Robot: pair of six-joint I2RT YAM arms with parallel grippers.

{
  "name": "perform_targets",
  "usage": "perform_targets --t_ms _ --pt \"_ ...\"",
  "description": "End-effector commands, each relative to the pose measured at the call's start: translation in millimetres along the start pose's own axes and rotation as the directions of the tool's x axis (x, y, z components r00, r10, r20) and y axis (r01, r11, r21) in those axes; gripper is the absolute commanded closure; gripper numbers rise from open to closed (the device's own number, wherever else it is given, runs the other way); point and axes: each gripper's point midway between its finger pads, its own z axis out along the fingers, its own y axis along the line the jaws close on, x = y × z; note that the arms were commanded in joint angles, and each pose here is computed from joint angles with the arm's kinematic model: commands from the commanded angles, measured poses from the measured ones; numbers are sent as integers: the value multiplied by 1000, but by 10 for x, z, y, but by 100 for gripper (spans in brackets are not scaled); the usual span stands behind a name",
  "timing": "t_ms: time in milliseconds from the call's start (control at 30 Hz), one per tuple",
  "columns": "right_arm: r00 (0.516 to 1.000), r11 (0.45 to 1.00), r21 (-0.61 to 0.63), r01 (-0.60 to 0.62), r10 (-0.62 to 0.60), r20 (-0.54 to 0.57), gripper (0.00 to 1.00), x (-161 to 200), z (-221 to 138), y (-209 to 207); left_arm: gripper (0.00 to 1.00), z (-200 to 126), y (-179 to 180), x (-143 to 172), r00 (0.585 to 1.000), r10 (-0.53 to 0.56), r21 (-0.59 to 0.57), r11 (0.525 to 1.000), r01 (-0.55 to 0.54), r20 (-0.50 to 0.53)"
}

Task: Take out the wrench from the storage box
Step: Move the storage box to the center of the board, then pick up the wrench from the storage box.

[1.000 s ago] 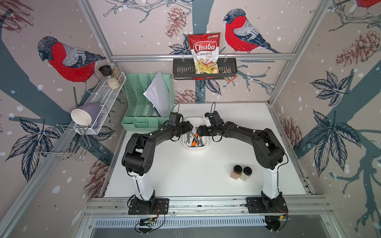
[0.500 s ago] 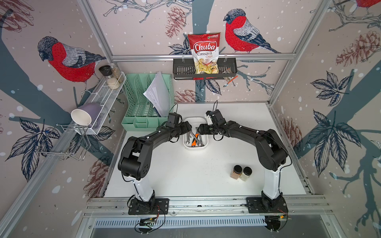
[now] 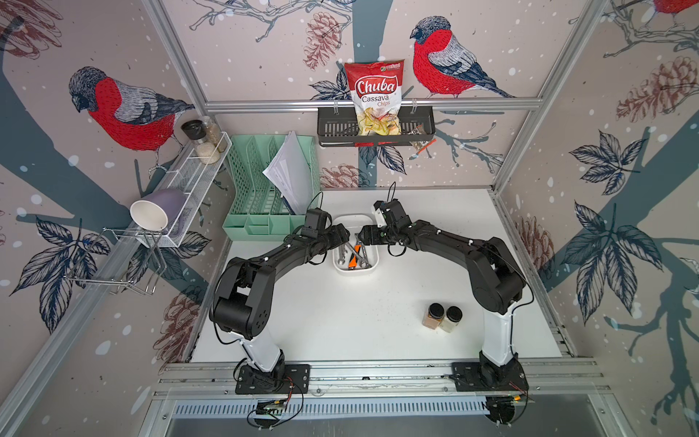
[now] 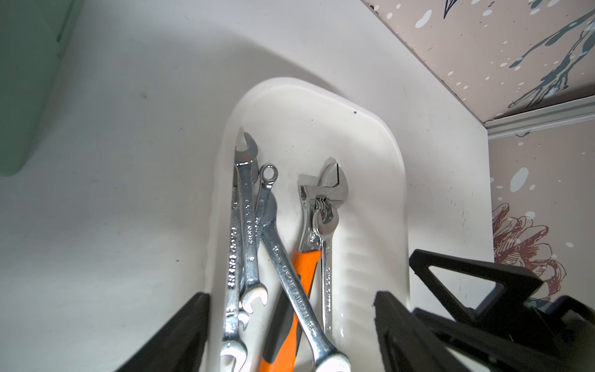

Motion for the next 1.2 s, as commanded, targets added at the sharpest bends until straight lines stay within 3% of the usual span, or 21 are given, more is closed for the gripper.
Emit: perform_targets --t_ms 0,767,1033,1167 --pt "1000 999 -40 26 -25 15 19 -35 37 118 17 48 -6 -33 1000 13 3 1000 -13 -3" --pt "998 999 6 38 -38 44 18 -99 -77 -30 17 132 -41 -151 1000 8 -5 1000 -8 7" --pt "990 989 104 104 -114 87 18 -281 -359 -104 17 -321 -105 -381 992 63 -68 996 -56 106" --pt "968 958 184 220 -237 76 20 -301 -483 -57 16 -602 -63 -399 984 114 -127 987 -97 135"
